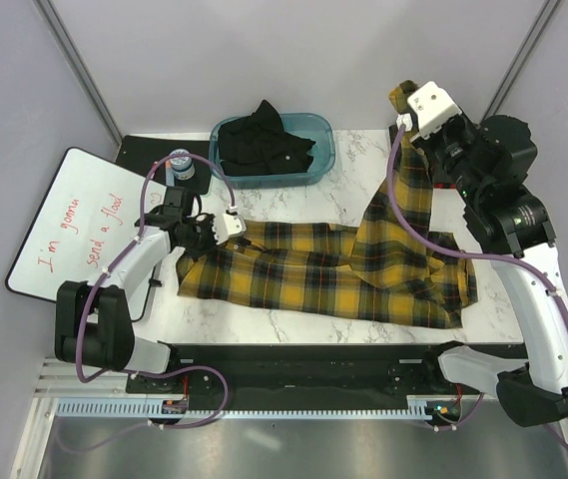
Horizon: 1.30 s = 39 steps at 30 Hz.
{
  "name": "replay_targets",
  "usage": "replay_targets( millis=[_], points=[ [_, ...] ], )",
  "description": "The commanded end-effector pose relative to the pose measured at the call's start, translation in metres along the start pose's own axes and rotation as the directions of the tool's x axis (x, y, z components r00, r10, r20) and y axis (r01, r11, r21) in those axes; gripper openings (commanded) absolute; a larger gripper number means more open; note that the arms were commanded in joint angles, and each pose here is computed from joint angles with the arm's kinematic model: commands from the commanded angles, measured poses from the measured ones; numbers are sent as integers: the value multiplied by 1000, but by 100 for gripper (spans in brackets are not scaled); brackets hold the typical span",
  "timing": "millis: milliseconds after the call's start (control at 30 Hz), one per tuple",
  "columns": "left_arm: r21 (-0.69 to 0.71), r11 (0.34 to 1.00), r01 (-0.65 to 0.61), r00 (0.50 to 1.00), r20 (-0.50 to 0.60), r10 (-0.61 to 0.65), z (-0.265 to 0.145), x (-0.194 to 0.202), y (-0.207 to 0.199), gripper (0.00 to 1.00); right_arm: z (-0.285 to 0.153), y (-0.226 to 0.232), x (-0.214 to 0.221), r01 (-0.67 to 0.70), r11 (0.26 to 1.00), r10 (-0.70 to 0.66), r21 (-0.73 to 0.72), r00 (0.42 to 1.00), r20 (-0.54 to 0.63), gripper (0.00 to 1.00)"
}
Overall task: Fold and stack the long sleeve shirts
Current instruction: Fold the shirt
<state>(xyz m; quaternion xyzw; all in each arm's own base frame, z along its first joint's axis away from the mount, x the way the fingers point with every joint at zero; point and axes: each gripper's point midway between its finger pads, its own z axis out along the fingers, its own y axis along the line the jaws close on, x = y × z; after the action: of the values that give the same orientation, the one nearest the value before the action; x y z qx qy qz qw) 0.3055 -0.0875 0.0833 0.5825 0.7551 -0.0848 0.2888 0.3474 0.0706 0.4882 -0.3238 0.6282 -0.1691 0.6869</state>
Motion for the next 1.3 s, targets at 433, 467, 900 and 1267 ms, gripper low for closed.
replay_targets(
  millis=[433,467,900,1267],
  points=[
    [-40,996,80,993,-82,-83,38,29,12,13,72,22,31,21,998,-20,-51,1000,21,0],
    [-31,996,83,992,-94,-85,39,32,9,17,78,32,35,14,996,-13,-88,1000,16,0],
    [0,949,317,907,294,-303,-34,-70,32,76,73,150,27,-216,896,186,-387,976,-115,0],
    [197,764,614,655,412,-633,-82,-67,43,83,72,295,7,-427,702,305,-569,903,-302,0]
  ],
)
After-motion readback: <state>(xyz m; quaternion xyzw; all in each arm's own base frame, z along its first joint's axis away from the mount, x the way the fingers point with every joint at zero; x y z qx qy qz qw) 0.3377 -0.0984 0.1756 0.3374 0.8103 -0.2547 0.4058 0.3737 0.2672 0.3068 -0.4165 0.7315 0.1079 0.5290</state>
